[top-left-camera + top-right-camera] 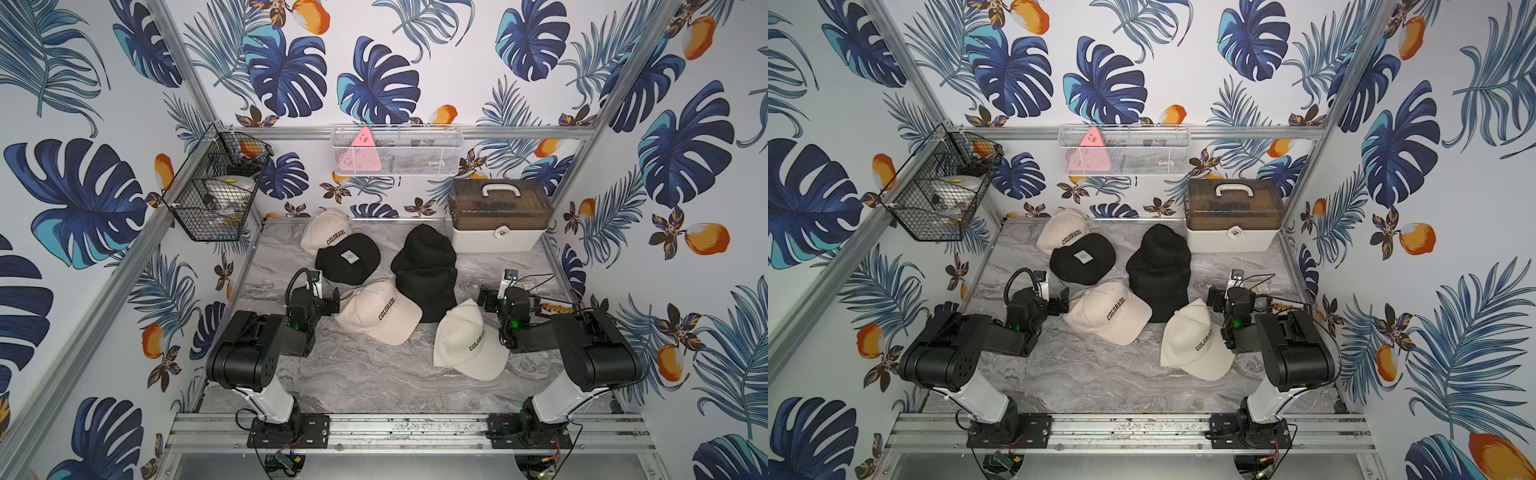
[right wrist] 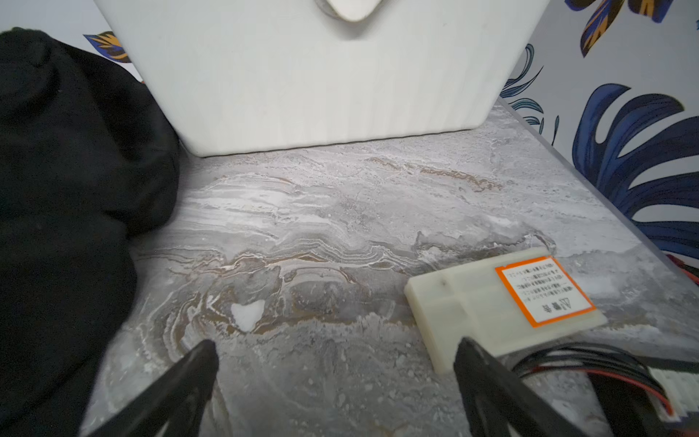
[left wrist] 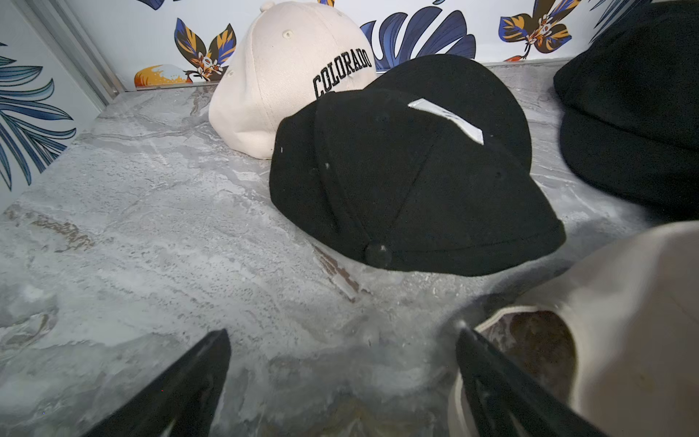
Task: Stack the baseball caps by color
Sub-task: Move the baseball cap to the center of the board.
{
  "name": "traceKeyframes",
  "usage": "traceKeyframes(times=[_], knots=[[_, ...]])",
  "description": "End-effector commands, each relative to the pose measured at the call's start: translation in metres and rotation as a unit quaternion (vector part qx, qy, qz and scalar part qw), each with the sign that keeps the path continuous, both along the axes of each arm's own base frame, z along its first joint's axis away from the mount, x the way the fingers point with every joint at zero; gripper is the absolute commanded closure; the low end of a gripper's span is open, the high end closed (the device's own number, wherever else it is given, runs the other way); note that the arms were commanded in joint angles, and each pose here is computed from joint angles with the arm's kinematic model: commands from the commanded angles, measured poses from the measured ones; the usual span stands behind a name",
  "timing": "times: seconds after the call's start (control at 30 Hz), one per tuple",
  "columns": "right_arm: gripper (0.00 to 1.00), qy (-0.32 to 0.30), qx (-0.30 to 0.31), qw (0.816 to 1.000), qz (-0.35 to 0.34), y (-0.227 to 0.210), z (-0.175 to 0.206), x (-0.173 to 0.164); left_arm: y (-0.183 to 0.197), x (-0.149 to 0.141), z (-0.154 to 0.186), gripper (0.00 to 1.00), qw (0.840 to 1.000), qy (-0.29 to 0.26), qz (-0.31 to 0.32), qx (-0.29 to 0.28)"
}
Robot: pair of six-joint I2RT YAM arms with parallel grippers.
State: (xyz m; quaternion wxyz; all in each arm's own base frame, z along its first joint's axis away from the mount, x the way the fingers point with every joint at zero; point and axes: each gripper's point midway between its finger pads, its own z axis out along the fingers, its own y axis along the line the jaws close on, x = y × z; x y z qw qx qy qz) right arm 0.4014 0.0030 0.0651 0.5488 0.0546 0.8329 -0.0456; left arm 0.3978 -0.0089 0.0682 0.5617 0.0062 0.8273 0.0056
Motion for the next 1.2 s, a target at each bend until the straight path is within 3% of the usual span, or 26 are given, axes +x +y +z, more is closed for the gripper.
traceKeyframes(times=[0.0,0.17,0.37,0.47,0.57,0.7,0.87,1.0,1.1,1.17], knots=[[0.00,-0.017,0.002,1.000,-0.006,-0.001,0.007,0.003,0.002,0.002,0.008,0.01,1.000,-0.016,0.003,0.008],[0.00,-0.023,-0.008,1.000,0.009,0.007,0.012,0.002,0.002,0.002,0.007,0.01,1.000,-0.015,0.002,0.008],[0.00,-0.027,-0.032,0.997,-0.066,-0.006,0.043,-0.009,0.002,0.002,0.008,0.01,1.000,-0.015,0.003,0.008],[0.00,0.016,0.002,0.995,-0.097,-0.011,0.053,-0.020,0.001,0.002,0.008,0.01,1.000,-0.015,0.002,0.007],[0.00,0.003,0.032,0.997,-0.076,-0.001,0.071,-0.029,0.001,0.002,0.007,0.01,1.000,-0.015,0.002,0.007],[0.00,-0.015,0.124,0.991,-0.037,0.021,0.100,-0.045,0.001,0.002,0.008,0.01,1.000,-0.015,0.002,0.006],[0.00,0.037,0.274,0.961,0.035,0.062,0.116,-0.082,0.001,0.002,0.007,0.01,1.000,-0.015,0.002,0.006],[0.00,0.087,0.370,0.913,0.149,0.111,0.125,-0.110,0.001,0.002,0.008,0.01,1.000,-0.015,0.002,0.007],[0.00,0.144,0.400,0.879,0.216,0.143,0.124,-0.127,0.001,0.002,0.007,0.01,1.000,-0.015,0.002,0.007],[0.00,0.171,0.400,0.867,0.244,0.158,0.122,-0.135,0.007,0.003,0.007,0.01,1.000,-0.010,0.020,0.009]])
